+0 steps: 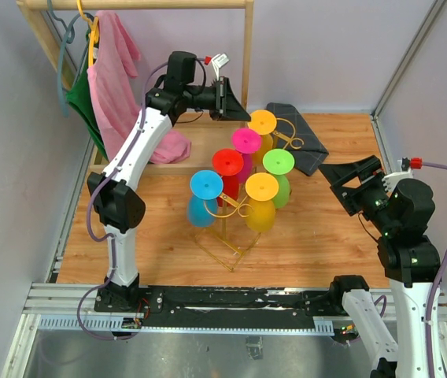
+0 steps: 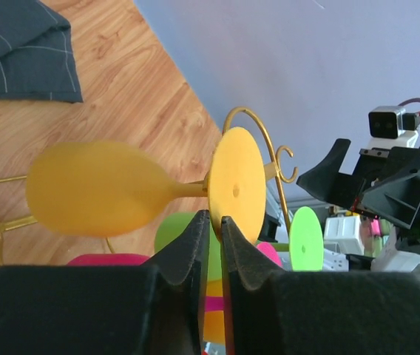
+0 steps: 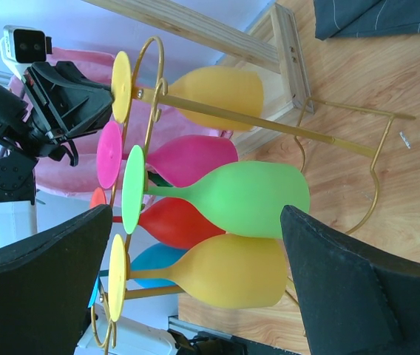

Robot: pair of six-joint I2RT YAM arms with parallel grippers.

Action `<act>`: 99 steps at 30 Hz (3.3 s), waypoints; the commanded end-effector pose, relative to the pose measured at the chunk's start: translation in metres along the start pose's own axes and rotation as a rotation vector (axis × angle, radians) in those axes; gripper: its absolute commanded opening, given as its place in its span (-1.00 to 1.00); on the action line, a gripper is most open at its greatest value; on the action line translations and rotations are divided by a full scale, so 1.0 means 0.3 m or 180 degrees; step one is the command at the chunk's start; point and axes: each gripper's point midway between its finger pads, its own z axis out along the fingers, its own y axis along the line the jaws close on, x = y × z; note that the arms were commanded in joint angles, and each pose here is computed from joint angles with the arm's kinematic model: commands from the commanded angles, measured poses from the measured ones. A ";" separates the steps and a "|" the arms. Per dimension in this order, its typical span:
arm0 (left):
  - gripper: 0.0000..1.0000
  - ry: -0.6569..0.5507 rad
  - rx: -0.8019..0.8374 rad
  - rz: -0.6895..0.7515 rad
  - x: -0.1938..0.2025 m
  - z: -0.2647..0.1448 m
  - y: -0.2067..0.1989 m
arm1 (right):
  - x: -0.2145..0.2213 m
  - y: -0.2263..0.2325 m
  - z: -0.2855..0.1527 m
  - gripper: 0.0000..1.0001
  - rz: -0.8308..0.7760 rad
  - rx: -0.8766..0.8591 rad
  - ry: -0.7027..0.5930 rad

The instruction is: Take the wine glass off the wine glass rack

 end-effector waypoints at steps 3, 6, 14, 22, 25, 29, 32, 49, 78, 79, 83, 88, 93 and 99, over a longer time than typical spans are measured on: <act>-0.95 0.0013 0.0060 0.0019 0.000 -0.018 -0.018 | 0.014 0.000 0.000 0.97 -0.0031 -0.0030 0.0035; -1.00 0.0015 0.0079 0.0004 0.000 -0.019 -0.023 | 0.015 -0.001 -0.004 0.97 -0.0034 -0.0035 0.0030; -0.99 -0.0017 0.0251 -0.0055 -0.019 -0.027 -0.081 | 0.019 -0.009 -0.008 0.97 -0.0038 -0.0022 0.0026; -1.00 -0.0060 0.0249 -0.0145 -0.032 -0.028 -0.089 | 0.023 -0.014 -0.006 0.97 -0.0027 -0.0013 0.0034; -0.99 -0.0062 0.0238 -0.0170 -0.032 -0.022 -0.080 | 0.023 -0.017 -0.006 0.97 -0.0035 -0.0009 0.0031; -0.99 -0.0069 0.0242 -0.0198 -0.036 -0.017 -0.074 | 0.023 -0.017 -0.007 0.97 -0.0035 -0.0008 0.0025; -0.99 -0.0062 0.0237 -0.0243 -0.035 -0.011 -0.066 | 0.025 -0.021 -0.005 0.97 -0.0027 -0.0001 0.0029; -0.99 -0.0200 0.0168 -0.0707 -0.065 -0.048 -0.076 | 0.027 -0.026 0.006 0.97 -0.0022 0.0028 0.0065; -1.00 -0.0410 0.0177 -0.0938 -0.100 -0.109 -0.101 | 0.038 -0.045 0.006 0.97 -0.0018 0.0079 0.0097; -1.00 -0.0415 0.0172 -0.0946 -0.102 -0.113 -0.096 | 0.038 -0.044 0.006 0.97 -0.0021 0.0078 0.0097; -0.99 -0.0422 0.0167 -0.0959 -0.104 -0.121 -0.088 | 0.037 -0.045 0.012 0.97 -0.0024 0.0078 0.0102; -0.99 -0.0412 0.0205 -0.0956 -0.105 -0.124 -0.099 | 0.038 -0.048 0.019 0.97 -0.0021 0.0086 0.0111; -0.99 -0.0401 0.0213 -0.0968 -0.098 -0.127 -0.100 | 0.040 -0.052 0.024 0.97 -0.0019 0.0086 0.0117; -0.99 -0.0416 0.0211 -0.0960 -0.102 -0.133 -0.097 | 0.040 -0.054 0.029 0.97 -0.0024 0.0089 0.0120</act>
